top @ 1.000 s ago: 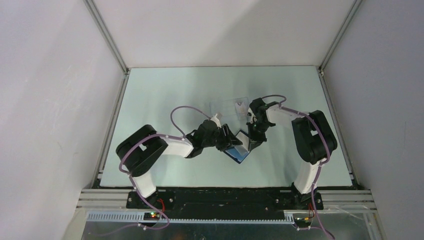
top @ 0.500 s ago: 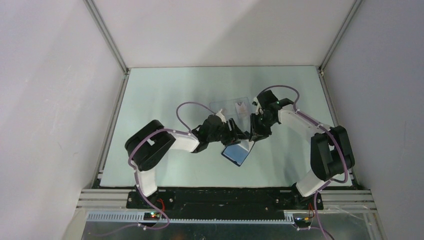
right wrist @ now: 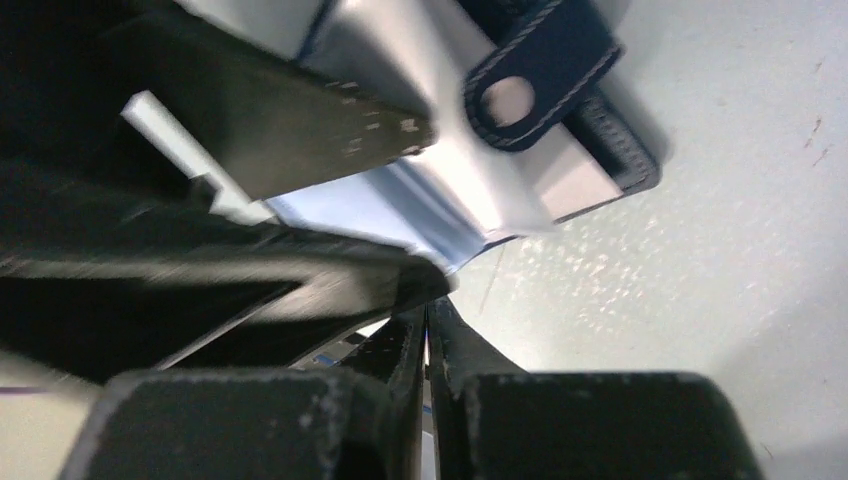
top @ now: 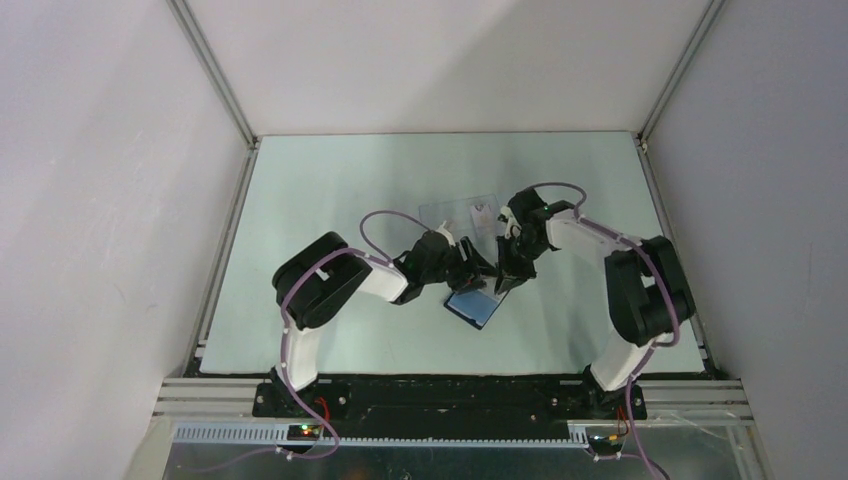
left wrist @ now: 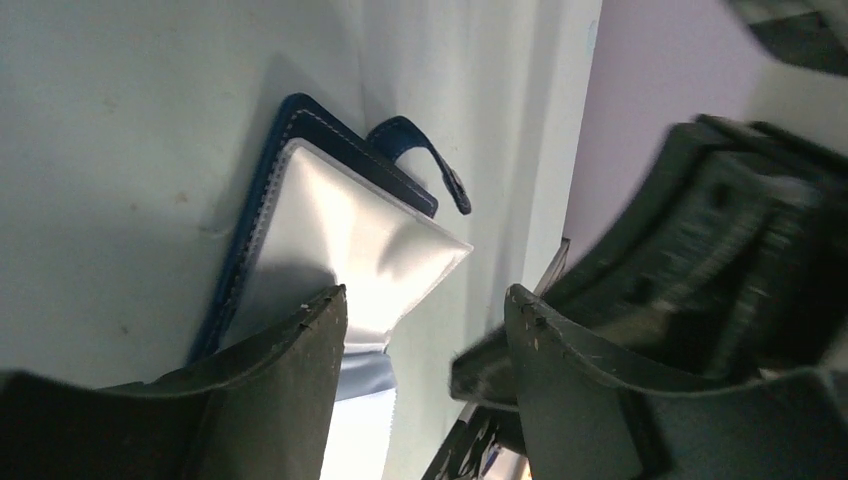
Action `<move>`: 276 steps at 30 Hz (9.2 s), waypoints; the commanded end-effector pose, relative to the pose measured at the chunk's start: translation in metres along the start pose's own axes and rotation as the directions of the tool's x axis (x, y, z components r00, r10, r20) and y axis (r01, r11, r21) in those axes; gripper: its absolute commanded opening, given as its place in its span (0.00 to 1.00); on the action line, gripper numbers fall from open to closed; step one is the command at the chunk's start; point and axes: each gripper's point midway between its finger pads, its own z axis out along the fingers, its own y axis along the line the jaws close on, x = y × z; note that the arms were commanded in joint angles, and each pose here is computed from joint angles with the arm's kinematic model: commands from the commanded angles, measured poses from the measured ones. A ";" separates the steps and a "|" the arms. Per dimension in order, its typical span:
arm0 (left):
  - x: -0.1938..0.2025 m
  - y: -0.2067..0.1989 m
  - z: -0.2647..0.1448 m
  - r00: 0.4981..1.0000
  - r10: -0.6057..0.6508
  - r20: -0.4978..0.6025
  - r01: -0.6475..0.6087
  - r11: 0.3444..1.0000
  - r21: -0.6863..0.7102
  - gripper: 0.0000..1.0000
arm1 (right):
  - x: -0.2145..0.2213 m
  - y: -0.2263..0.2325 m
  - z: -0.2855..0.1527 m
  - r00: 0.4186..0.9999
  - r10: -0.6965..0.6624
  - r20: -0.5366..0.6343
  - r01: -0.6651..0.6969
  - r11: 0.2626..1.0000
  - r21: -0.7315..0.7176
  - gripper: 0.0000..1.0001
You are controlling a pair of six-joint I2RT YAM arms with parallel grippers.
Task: Put the credit cards into the card holder
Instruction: Open the card holder at the center of the board, then move the storage box to the center of the board, then pick up the credit card from the storage box.
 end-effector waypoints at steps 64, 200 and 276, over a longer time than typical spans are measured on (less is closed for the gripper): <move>0.051 0.014 -0.095 0.959 0.226 -0.173 -0.281 0.851 -0.444 0.63 | 0.002 -0.039 0.049 0.985 0.053 -0.165 -0.012 0.971 0.241 0.00; -0.172 0.091 -0.137 0.947 0.314 -0.063 -0.267 0.667 -0.696 0.14 | 0.070 -0.050 0.023 0.989 0.099 -0.114 -0.073 0.975 0.210 0.01; -0.054 0.019 -0.137 0.952 0.289 -0.104 -0.306 0.866 -0.395 0.58 | 0.076 -0.072 0.026 0.987 0.069 -0.148 0.005 0.894 0.447 0.00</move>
